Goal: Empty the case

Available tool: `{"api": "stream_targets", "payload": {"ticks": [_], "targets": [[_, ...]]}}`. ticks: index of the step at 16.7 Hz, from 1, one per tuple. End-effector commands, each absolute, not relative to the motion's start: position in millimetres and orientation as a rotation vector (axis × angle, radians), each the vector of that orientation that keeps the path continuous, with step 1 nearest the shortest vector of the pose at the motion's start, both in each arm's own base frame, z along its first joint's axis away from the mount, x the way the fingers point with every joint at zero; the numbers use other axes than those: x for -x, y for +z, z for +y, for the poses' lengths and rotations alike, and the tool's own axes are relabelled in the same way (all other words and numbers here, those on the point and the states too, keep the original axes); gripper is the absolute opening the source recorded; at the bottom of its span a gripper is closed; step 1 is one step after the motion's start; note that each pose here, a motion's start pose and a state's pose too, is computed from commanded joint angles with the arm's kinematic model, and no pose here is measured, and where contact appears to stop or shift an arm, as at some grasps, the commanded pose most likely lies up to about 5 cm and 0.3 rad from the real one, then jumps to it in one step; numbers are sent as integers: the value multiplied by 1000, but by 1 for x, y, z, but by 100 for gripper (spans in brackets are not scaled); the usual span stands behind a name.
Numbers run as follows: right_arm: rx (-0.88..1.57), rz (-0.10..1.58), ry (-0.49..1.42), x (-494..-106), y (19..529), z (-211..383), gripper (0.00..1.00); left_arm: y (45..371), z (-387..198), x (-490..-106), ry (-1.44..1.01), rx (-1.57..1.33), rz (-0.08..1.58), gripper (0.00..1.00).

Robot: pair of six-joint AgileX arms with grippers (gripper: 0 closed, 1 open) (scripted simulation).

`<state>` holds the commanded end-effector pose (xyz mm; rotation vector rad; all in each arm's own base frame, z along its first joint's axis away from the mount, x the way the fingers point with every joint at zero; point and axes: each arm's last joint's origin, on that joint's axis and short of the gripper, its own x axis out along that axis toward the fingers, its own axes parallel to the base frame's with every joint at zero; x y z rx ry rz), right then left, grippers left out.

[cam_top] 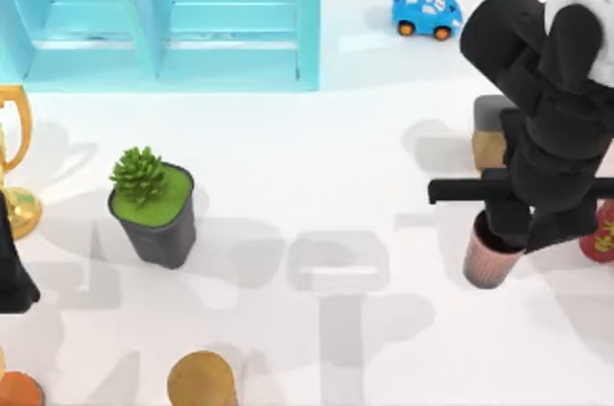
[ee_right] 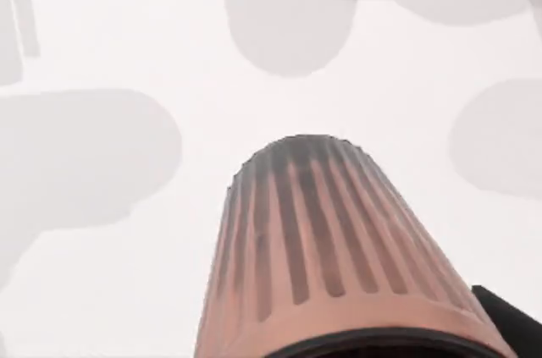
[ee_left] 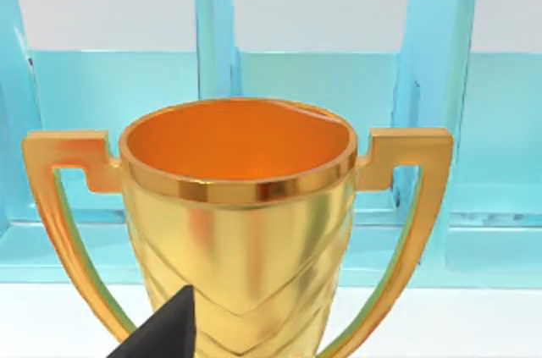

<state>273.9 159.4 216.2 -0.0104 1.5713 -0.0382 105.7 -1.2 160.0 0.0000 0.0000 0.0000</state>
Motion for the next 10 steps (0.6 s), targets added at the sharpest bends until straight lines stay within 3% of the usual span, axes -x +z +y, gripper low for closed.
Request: {"api": "stream_targets", "payload": {"ticks": [10], "targets": [[10, 1589, -68, -265, 192, 159, 0, 160, -1, -106, 0, 0, 0, 100]]}}
